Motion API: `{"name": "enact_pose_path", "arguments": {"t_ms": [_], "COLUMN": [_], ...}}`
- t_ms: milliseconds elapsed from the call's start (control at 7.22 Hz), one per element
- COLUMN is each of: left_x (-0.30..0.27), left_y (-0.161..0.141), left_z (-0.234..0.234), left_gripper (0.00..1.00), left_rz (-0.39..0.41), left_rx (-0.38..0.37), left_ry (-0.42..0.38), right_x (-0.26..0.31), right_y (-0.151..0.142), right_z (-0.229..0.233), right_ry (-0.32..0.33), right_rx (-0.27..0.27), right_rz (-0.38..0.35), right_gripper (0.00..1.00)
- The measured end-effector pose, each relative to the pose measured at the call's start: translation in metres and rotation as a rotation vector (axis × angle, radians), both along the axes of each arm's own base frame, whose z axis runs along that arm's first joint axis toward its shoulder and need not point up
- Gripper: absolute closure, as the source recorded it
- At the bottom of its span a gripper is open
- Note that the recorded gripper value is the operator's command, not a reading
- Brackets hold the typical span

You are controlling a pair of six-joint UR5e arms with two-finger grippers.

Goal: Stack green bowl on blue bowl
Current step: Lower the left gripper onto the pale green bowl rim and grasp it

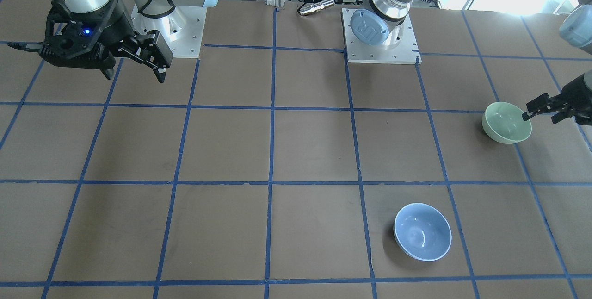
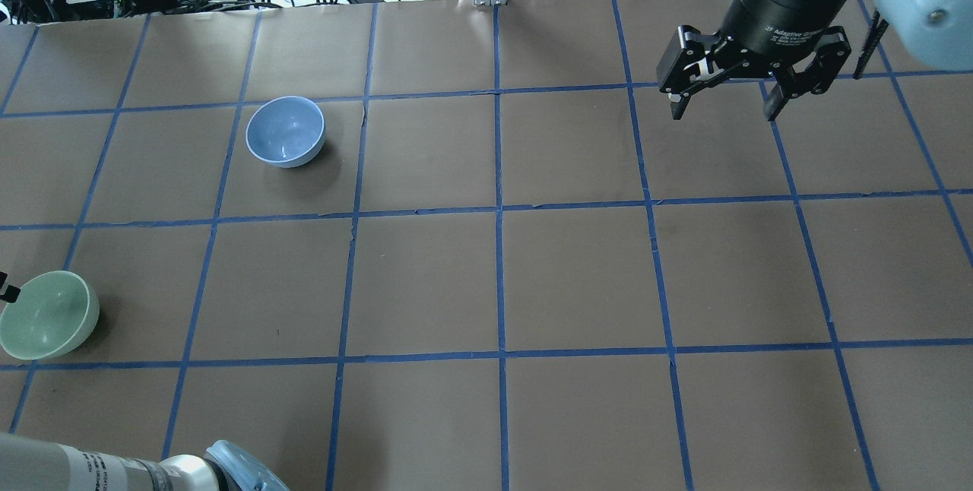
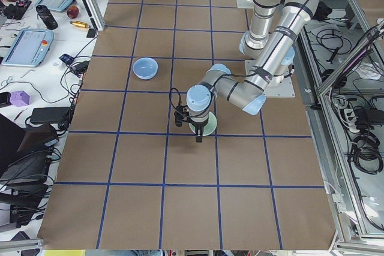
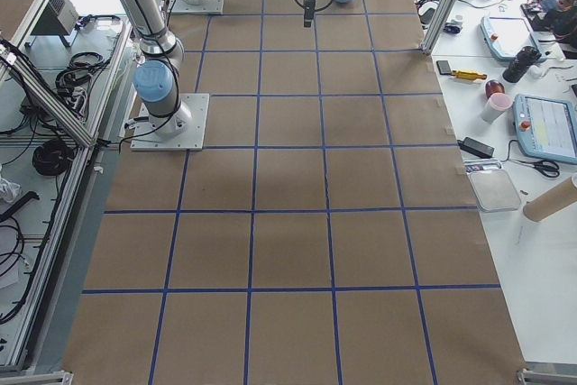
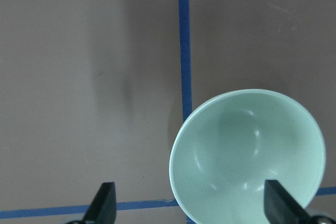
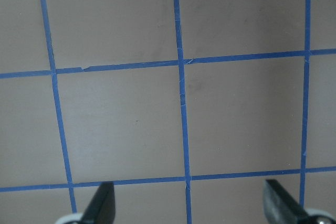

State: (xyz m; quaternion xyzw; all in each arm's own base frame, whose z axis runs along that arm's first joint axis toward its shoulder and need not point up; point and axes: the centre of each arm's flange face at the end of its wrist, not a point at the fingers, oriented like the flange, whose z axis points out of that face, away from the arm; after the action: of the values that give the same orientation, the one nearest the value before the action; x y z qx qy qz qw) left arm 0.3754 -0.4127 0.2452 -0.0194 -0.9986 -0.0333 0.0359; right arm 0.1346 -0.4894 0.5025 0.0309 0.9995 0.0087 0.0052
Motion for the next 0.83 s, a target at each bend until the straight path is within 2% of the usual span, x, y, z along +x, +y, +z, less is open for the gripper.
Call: {"name": "enact_pose_path", "arguments": {"t_ms": [138, 554, 692, 831], "left_x": [-0.002, -0.003, -0.003, -0.003], "left_y": [0.002, 0.003, 0.002, 0.001], "left_z": [-0.009, -0.028, -0.032, -0.034], "left_gripper": [0.19, 0.87, 1.0, 1.0], "left_rz": [-0.001, -0.022, -0.027, -0.032], "left_rx": [0.003, -0.005, -0.009, -0.012], "left_ry": [0.007, 0.005, 0.012, 0.017], "right_x": [0.0, 0.0, 0.0, 0.0], "right_y": [0.0, 0.0, 0.0, 0.0], "right_z": [0.0, 0.0, 0.0, 0.0], "right_ry": [0.0, 0.0, 0.0, 0.0], "right_rx": [-0.001, 0.0, 0.0, 0.0], "right_rz": [0.0, 0.0, 0.0, 0.0], "right_gripper": [0.0, 0.0, 0.0, 0.0]}}
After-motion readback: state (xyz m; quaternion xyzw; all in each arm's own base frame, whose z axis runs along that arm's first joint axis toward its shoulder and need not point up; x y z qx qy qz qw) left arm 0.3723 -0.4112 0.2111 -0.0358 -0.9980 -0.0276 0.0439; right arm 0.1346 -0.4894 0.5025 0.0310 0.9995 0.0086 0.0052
